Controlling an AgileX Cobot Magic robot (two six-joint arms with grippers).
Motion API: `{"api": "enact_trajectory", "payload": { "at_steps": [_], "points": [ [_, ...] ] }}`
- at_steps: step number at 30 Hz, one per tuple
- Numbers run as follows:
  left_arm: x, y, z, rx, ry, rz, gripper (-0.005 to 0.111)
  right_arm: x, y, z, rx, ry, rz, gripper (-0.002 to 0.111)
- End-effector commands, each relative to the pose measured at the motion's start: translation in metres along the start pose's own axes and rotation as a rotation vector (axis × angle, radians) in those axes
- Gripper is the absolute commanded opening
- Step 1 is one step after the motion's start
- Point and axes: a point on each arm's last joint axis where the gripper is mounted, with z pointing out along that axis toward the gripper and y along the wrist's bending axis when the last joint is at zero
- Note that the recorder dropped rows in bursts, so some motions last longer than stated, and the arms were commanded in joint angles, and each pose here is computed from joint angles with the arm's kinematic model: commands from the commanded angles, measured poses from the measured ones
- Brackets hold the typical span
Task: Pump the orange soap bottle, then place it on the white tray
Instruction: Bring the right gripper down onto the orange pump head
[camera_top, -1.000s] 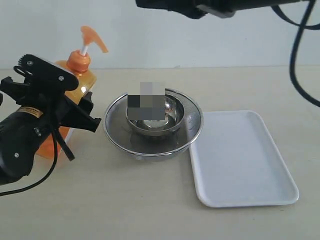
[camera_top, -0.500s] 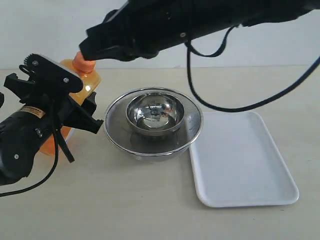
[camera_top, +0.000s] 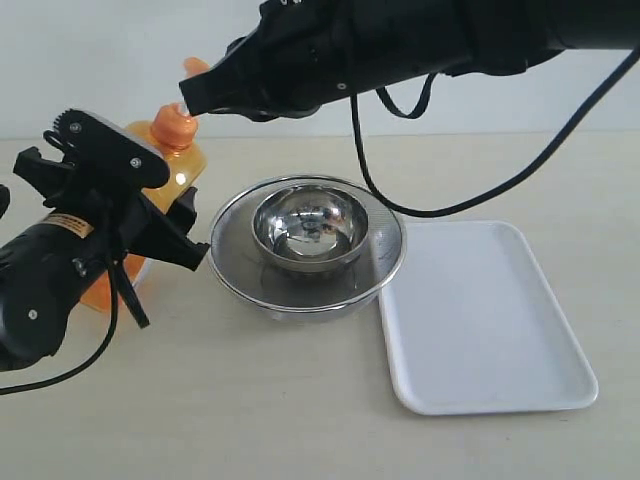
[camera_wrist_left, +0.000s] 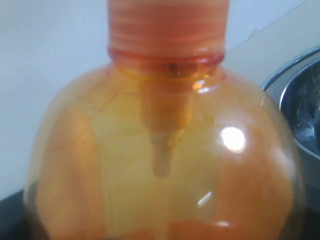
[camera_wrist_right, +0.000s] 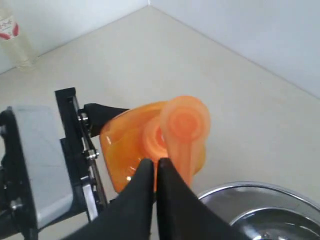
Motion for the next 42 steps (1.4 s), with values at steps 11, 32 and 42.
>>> {"api": "enact_trajectory", "payload": {
  "at_steps": [11,32,42],
  "points": [
    [-0.011,0.001,0.000,-0.003,-0.080,0.017,0.005,-0.004,-0.014,-0.002,0.132,-0.029,-0.030,0.001],
    [-0.012,-0.003,0.001,0.034,-0.093,0.186,0.005,-0.035,0.000,-0.044,0.167,-0.153,-0.046,0.001],
    [-0.009,0.000,0.002,0.035,-0.076,0.197,0.005,-0.031,0.001,-0.043,0.157,-0.110,-0.028,0.001]
  ]
}}
